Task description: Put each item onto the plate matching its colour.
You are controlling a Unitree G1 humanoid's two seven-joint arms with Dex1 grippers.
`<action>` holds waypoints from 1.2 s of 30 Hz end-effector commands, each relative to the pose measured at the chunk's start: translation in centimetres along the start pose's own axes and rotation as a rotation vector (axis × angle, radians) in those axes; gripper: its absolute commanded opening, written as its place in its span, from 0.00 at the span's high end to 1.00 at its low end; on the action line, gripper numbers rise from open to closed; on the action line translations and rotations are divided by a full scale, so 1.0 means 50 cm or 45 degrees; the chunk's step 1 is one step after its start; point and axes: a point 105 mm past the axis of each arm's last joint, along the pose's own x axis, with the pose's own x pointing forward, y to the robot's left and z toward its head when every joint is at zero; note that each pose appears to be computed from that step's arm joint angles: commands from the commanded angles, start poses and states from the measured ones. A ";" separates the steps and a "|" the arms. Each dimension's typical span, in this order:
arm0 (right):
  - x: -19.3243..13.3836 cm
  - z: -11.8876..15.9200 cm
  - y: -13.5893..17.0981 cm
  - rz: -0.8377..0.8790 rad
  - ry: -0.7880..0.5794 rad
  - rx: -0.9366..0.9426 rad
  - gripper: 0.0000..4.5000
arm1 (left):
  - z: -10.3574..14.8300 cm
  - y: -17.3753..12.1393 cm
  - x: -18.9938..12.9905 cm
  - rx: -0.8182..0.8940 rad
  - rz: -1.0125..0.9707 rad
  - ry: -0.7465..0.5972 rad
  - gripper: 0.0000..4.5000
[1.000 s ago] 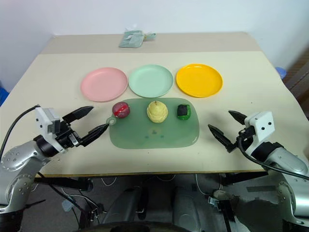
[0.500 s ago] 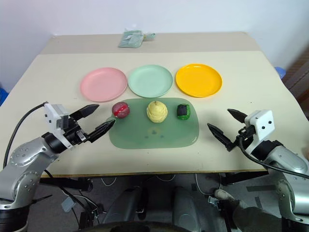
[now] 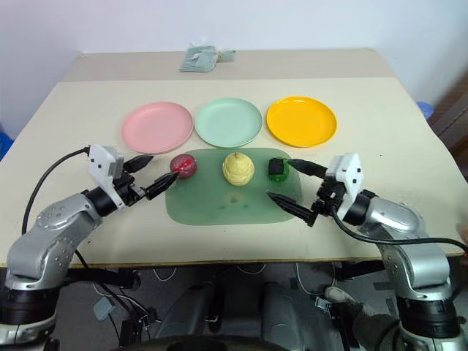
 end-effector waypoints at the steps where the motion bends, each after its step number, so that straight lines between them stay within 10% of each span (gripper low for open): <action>1: 0.012 0.020 0.005 0.077 -0.042 -0.039 0.01 | 0.006 0.005 0.016 0.027 0.013 0.000 0.00; 13: 0.059 0.046 -0.009 0.081 -0.078 -0.129 0.01 | -0.042 0.015 0.068 0.059 -0.051 0.165 0.00; 21: 0.064 0.057 -0.007 0.071 -0.079 -0.140 0.00 | -0.049 0.015 0.093 0.071 -0.069 0.182 0.61; 36: 0.081 0.062 -0.019 0.052 -0.094 -0.135 0.00 | 0.096 0.174 0.154 -0.103 0.539 -0.138 0.63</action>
